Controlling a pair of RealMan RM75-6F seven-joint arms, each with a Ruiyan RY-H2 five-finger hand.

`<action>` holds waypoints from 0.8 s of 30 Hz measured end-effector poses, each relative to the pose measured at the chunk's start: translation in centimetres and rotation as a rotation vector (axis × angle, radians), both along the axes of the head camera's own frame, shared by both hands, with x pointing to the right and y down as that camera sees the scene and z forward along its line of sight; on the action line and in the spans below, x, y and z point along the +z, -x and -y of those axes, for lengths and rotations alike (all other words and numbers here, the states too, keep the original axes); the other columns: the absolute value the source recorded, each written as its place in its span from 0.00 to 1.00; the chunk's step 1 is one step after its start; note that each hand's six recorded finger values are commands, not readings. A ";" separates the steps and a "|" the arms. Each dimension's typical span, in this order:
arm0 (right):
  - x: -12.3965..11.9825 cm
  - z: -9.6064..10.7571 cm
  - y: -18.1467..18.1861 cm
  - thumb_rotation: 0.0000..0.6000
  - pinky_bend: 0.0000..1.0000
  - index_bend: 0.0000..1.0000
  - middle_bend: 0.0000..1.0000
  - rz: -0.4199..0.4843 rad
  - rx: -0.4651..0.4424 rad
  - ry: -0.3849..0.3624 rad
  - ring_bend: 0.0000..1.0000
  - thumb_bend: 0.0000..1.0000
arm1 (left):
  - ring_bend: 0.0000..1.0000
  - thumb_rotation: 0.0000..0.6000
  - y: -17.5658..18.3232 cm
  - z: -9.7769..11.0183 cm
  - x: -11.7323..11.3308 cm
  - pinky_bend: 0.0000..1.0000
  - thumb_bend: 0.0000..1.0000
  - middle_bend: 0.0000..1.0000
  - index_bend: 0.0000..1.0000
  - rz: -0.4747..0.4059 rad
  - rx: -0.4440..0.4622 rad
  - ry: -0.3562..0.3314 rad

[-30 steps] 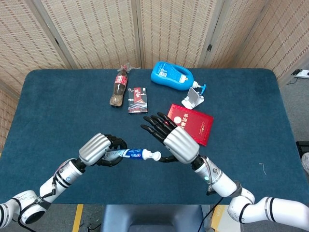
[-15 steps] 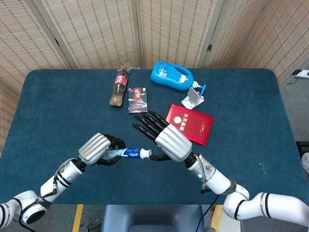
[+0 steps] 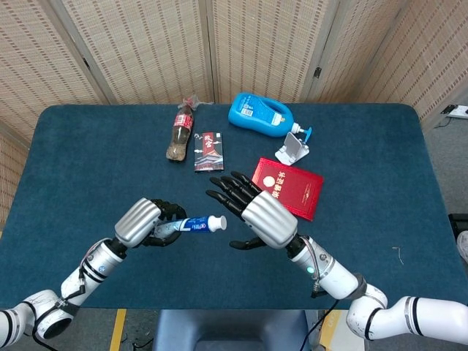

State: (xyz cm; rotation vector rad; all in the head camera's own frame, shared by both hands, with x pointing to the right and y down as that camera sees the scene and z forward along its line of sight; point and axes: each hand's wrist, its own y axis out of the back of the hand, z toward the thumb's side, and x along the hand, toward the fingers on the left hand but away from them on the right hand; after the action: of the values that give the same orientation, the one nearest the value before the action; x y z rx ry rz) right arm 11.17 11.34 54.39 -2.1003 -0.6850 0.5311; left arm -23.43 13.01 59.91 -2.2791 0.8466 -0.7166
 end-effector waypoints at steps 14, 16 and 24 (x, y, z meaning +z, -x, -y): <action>-0.6 -0.4 2.2 0.04 0.00 0.00 0.00 0.108 -0.015 0.114 0.00 0.00 | 0.77 1.00 -0.7 -0.1 -1.4 0.60 0.60 0.83 0.78 -0.105 -0.035 -0.029; -0.7 -0.5 2.7 0.03 0.00 0.00 0.00 0.116 -0.022 0.121 0.00 0.00 | 0.77 1.00 -0.9 -0.2 -1.4 0.60 0.60 0.83 0.78 -0.105 -0.032 -0.029; -0.6 -0.6 4.2 0.02 0.00 0.00 0.00 0.132 -0.032 0.135 0.00 0.00 | 0.77 1.00 -1.4 0.0 -2.0 0.60 0.60 0.83 0.78 -0.127 -0.037 -0.031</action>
State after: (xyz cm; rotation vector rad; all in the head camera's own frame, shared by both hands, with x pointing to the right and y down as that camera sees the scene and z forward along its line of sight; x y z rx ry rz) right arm 6.95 11.96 53.81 -2.2845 -0.7055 0.4341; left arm -22.03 12.99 57.94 -2.3059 0.9540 -0.5761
